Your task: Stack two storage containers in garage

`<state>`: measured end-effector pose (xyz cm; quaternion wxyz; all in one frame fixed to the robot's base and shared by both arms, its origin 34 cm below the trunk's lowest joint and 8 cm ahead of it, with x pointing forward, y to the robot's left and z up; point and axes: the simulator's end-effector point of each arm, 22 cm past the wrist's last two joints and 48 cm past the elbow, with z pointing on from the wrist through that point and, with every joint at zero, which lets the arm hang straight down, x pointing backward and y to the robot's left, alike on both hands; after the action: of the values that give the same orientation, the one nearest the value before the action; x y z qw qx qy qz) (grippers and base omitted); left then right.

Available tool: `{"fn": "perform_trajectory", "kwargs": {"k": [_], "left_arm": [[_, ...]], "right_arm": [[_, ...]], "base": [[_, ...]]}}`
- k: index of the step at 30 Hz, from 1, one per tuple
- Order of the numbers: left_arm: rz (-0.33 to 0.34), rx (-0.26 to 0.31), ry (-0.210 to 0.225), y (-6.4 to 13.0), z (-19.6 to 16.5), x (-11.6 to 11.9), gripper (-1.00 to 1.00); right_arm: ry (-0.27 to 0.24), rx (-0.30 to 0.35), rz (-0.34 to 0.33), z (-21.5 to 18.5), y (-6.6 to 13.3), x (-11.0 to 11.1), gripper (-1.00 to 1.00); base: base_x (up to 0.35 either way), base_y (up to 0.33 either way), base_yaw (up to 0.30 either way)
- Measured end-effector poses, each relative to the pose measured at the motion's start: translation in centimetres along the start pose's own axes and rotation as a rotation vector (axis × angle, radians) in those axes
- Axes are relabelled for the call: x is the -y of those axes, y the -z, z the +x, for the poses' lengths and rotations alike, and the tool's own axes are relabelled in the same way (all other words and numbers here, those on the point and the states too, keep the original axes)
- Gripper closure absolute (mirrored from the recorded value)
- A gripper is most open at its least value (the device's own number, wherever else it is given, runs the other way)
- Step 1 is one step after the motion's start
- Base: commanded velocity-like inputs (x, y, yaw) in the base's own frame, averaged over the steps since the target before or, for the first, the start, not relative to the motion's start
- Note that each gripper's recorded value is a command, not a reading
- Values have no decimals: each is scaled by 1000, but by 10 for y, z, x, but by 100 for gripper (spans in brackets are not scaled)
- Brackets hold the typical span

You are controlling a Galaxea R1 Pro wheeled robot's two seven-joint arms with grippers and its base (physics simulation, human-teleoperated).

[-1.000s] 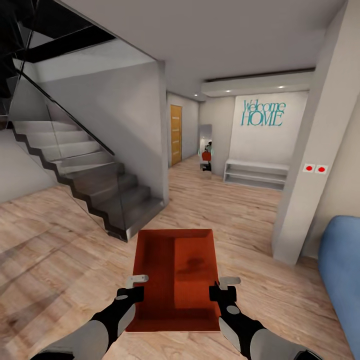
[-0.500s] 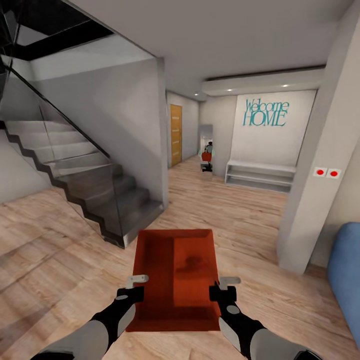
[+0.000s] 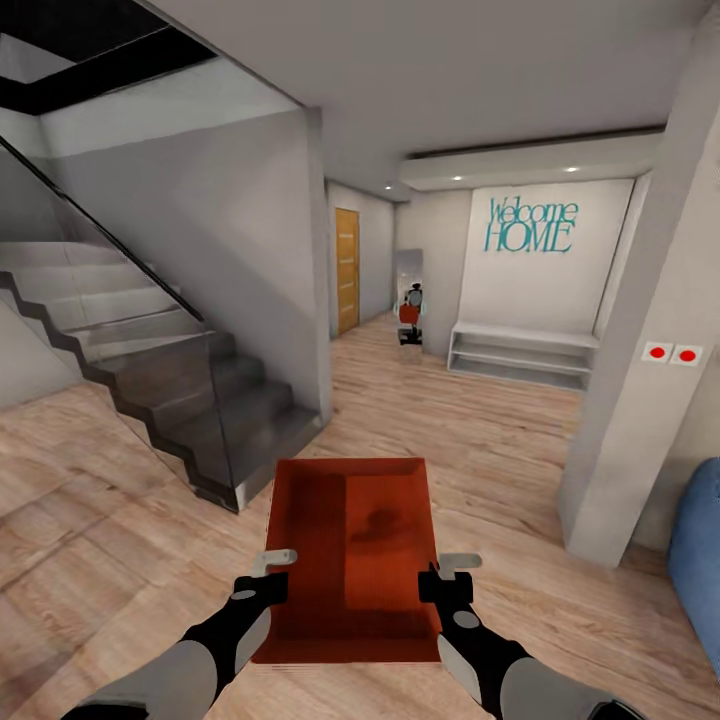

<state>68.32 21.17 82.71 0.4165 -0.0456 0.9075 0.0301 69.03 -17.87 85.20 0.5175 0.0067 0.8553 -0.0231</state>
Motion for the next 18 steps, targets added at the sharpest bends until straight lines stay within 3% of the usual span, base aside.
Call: {"fn": "perform_trajectory", "kwargs": {"k": [12, 18], "left_arm": [[0, 0, 0, 0, 0, 0, 100], [0, -1, 1, 0, 0, 0, 100]], "right_arm": [[0, 1, 0, 0, 0, 0, 100], [1, -1, -1, 0, 0, 0, 100]], "base": [[321, 0, -265], [321, 0, -47]]}}
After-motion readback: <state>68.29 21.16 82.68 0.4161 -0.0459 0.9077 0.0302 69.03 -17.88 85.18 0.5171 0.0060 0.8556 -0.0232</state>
